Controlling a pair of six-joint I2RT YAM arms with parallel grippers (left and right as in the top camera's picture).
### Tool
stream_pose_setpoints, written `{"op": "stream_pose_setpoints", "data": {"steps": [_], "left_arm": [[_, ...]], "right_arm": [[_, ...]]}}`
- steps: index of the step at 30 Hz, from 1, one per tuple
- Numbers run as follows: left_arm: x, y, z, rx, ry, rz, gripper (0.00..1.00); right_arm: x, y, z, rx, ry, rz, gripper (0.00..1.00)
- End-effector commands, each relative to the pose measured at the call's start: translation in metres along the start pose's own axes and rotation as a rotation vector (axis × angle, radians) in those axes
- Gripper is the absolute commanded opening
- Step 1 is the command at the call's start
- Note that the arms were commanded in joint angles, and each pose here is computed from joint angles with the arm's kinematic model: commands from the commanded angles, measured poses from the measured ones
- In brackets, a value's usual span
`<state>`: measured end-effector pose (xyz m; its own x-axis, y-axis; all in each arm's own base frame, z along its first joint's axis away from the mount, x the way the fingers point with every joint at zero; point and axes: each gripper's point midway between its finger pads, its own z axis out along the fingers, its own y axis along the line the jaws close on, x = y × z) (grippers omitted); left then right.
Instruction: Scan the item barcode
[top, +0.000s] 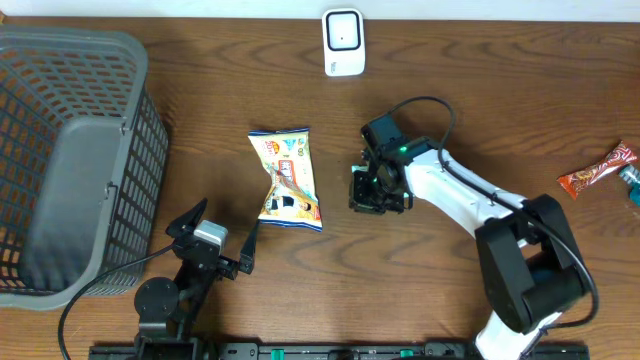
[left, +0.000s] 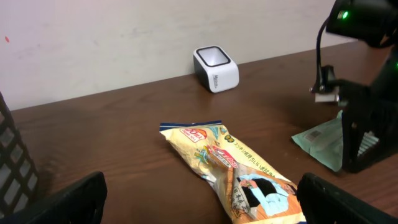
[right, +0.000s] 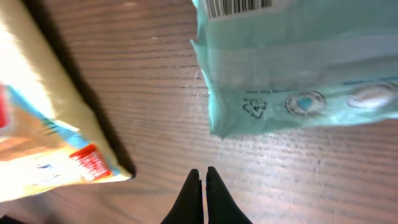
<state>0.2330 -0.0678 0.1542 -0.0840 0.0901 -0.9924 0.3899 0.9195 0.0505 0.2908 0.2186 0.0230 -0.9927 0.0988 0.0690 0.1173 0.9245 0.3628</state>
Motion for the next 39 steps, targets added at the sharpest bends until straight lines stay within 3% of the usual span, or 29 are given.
{"op": "stream_pose_setpoints", "data": {"steps": [1,2,4,5,8,14,22,32,39], "left_arm": [[0.017,-0.003,0.002,0.018,0.039,-0.018,0.98],[0.017,-0.003,0.002,0.018,0.039,-0.018,0.98],[0.017,-0.003,0.002,0.018,0.039,-0.018,0.98],[0.017,-0.003,0.002,0.018,0.039,-0.018,0.98],[0.017,-0.003,0.002,0.018,0.039,-0.018,0.98],[0.017,-0.003,0.002,0.018,0.039,-0.018,0.98],[0.017,-0.003,0.002,0.018,0.039,-0.018,0.98],[0.017,-0.003,0.002,0.018,0.039,-0.018,0.98],[0.017,-0.003,0.002,0.018,0.039,-0.018,0.98]], "right_arm": [[-0.01,0.008,-0.032,-0.057,-0.069,0.022,0.01],[-0.012,0.008,-0.039,-0.066,-0.089,0.022,0.03],[-0.02,0.005,-0.052,-0.053,-0.144,0.023,0.22],[-0.025,0.0,-0.059,-0.024,-0.189,0.024,0.48],[-0.04,-0.022,-0.069,0.099,-0.298,0.063,0.98],[-0.045,-0.054,-0.059,0.2,-0.345,0.172,0.99],[-0.062,-0.068,-0.04,0.139,-0.443,0.216,0.99],[-0.049,-0.097,-0.019,0.137,-0.472,0.436,0.75],[-0.046,-0.112,-0.013,0.144,-0.489,0.491,0.75]]}}
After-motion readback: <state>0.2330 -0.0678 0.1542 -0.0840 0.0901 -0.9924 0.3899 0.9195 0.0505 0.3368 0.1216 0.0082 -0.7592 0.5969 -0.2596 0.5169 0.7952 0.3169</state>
